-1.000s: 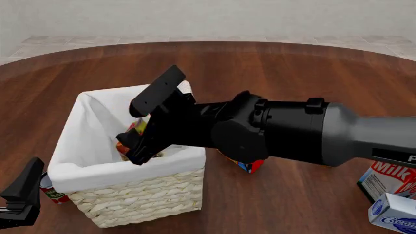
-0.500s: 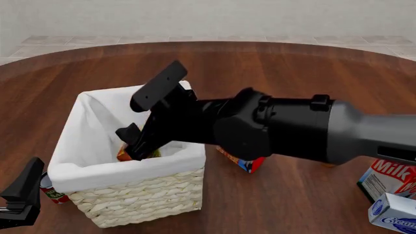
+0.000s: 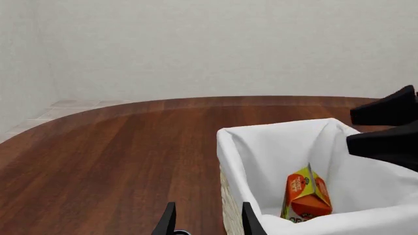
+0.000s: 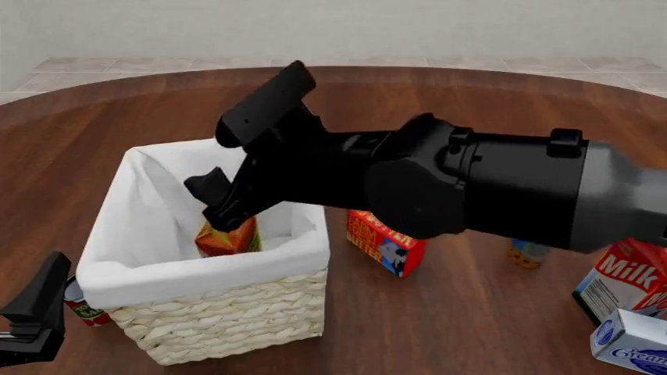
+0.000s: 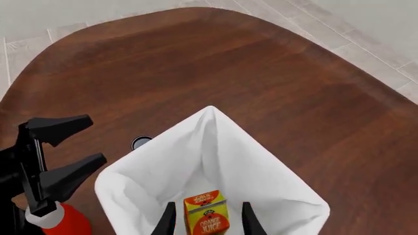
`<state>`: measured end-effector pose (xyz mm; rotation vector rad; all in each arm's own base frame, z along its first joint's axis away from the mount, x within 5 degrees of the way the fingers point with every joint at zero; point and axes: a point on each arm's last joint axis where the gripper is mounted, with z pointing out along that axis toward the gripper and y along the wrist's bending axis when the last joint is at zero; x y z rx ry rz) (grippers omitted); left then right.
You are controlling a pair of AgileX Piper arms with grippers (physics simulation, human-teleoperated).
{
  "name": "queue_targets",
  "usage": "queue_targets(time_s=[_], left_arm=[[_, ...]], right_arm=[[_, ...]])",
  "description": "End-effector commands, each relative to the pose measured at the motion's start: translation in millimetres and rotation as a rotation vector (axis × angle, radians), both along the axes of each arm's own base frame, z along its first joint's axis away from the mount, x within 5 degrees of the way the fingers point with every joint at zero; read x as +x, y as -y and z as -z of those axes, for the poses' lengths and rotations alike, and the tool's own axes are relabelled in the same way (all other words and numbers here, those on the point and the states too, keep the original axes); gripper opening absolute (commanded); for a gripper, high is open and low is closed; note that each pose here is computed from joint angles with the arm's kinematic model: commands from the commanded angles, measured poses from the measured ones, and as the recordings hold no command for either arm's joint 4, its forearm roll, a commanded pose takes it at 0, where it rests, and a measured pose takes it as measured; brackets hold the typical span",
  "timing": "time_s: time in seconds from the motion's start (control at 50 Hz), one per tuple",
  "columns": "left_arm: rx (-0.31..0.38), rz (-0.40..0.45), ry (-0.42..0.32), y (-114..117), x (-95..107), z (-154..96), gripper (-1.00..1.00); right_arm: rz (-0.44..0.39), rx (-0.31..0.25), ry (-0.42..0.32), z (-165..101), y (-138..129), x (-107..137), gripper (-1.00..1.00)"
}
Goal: Pick up the orange juice, and put it in the basket.
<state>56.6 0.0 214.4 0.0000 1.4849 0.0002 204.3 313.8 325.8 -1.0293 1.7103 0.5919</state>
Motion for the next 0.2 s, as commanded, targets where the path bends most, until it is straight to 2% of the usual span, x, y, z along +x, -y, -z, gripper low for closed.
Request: queue_targets(time_s=[0.02, 0.2], left_arm=[[0.000, 0.000, 0.000, 0.0, 0.0, 0.0, 1.00], [0.000, 0.000, 0.000, 0.0, 0.0, 0.0, 1.00]], right_arm=[[0.005, 0.030, 0.027, -17.5, 6.0, -0.7, 1.00], [0.012, 0.057, 0.056, -33.4, 10.0, 1.1, 1.00]])
